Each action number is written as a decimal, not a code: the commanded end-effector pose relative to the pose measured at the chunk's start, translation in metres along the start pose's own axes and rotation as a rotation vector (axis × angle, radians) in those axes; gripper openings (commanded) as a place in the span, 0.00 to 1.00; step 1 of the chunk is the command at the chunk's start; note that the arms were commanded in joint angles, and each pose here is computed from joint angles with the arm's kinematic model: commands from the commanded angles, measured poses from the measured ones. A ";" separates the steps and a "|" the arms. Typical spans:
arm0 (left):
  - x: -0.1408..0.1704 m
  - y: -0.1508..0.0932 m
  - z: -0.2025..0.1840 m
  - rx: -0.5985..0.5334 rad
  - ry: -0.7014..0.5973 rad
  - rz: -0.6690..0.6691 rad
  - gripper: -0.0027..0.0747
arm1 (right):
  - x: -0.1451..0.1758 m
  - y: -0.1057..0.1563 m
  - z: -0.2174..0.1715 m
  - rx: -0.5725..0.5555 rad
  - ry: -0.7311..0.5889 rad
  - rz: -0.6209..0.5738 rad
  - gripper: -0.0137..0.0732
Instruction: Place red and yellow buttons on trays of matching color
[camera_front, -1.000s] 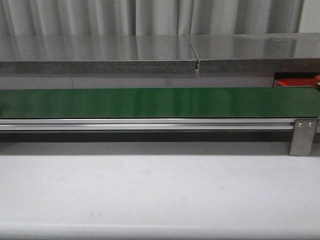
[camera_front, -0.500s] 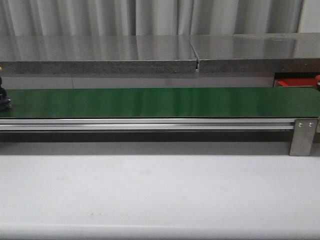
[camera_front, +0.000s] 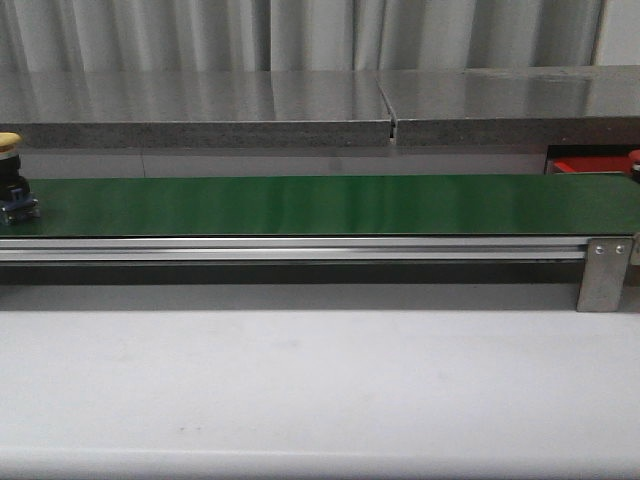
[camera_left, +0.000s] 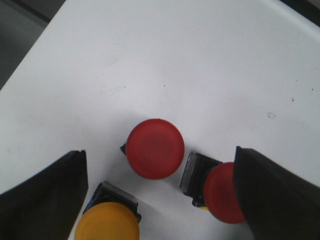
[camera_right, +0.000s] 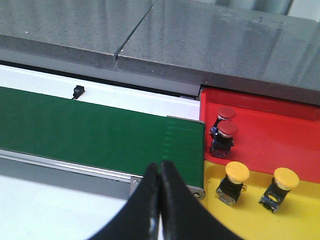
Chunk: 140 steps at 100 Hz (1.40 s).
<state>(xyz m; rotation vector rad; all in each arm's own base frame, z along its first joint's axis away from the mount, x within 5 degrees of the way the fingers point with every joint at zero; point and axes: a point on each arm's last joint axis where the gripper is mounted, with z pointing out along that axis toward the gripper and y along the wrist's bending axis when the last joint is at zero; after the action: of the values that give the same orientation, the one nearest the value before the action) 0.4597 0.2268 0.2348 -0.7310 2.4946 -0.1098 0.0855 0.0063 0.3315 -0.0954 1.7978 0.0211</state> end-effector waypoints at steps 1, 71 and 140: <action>-0.020 -0.015 -0.036 0.047 -0.147 0.001 0.79 | -0.014 -0.002 -0.003 0.023 -0.093 -0.005 0.02; -0.019 -0.010 0.000 0.038 -0.147 -0.004 0.79 | -0.014 -0.002 -0.003 0.022 -0.092 -0.005 0.02; -0.016 -0.008 0.012 0.035 -0.127 -0.008 0.41 | -0.014 -0.002 -0.003 0.022 -0.092 -0.005 0.02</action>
<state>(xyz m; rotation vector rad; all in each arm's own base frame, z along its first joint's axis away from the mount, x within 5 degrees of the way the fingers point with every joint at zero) 0.4796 0.2325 0.1842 -0.7491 2.5057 -0.1223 0.0855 0.0063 0.3315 -0.0954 1.7978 0.0211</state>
